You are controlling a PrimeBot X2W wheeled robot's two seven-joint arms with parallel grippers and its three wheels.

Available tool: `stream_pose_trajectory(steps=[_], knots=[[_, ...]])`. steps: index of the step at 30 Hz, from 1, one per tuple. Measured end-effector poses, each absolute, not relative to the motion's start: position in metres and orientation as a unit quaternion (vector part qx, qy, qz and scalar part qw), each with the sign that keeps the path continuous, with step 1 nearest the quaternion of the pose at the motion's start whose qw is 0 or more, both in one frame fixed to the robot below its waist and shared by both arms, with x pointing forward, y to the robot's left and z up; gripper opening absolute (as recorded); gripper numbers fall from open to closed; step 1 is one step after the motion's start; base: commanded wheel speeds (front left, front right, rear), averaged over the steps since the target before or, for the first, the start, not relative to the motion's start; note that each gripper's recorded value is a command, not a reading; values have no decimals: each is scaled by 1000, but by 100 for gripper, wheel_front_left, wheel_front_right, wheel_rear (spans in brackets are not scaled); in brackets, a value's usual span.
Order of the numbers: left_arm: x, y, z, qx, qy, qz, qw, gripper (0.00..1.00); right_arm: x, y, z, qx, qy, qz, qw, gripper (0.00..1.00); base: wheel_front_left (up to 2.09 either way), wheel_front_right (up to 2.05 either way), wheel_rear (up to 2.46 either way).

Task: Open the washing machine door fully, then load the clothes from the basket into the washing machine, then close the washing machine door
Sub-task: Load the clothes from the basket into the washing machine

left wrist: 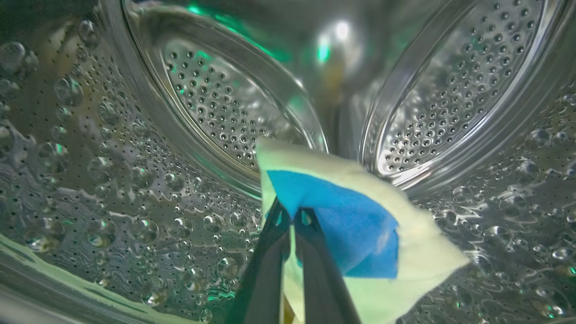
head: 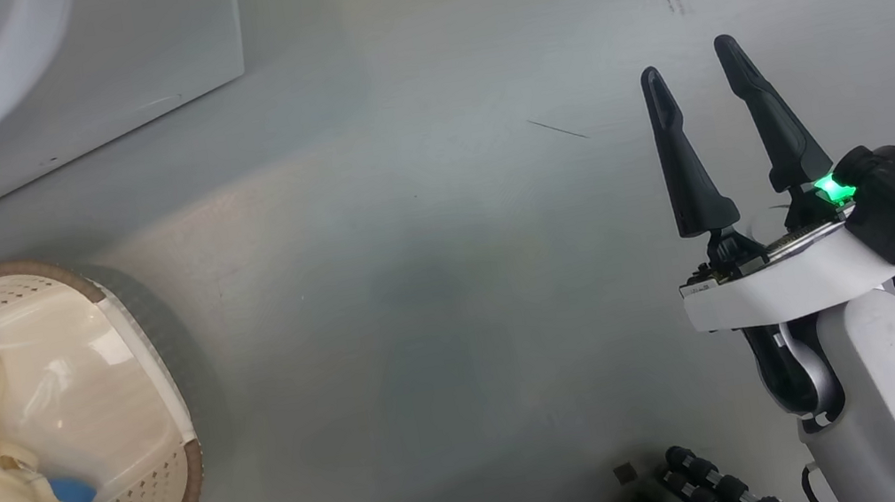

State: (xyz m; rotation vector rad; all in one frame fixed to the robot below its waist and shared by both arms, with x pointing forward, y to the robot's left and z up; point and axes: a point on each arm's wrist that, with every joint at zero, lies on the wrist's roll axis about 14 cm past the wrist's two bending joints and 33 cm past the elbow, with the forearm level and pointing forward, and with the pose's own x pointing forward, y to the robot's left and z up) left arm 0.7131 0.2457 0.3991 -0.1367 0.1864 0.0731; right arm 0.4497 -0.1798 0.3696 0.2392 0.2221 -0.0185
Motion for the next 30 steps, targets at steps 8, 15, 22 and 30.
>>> stream_pose_trajectory(steps=[8,15,22,30], knots=[[712,245,386,-76,89,44,992,100,451,-180,370,118,109,-9,987,100,0,0,0],[709,243,379,-81,91,45,991,100,456,-179,373,118,102,-6,988,100,0,0,0],[705,236,383,-80,80,35,993,100,458,-182,376,117,97,-12,988,100,0,0,0],[684,233,382,-82,69,35,994,100,462,-179,383,121,85,-7,989,100,0,0,0]])
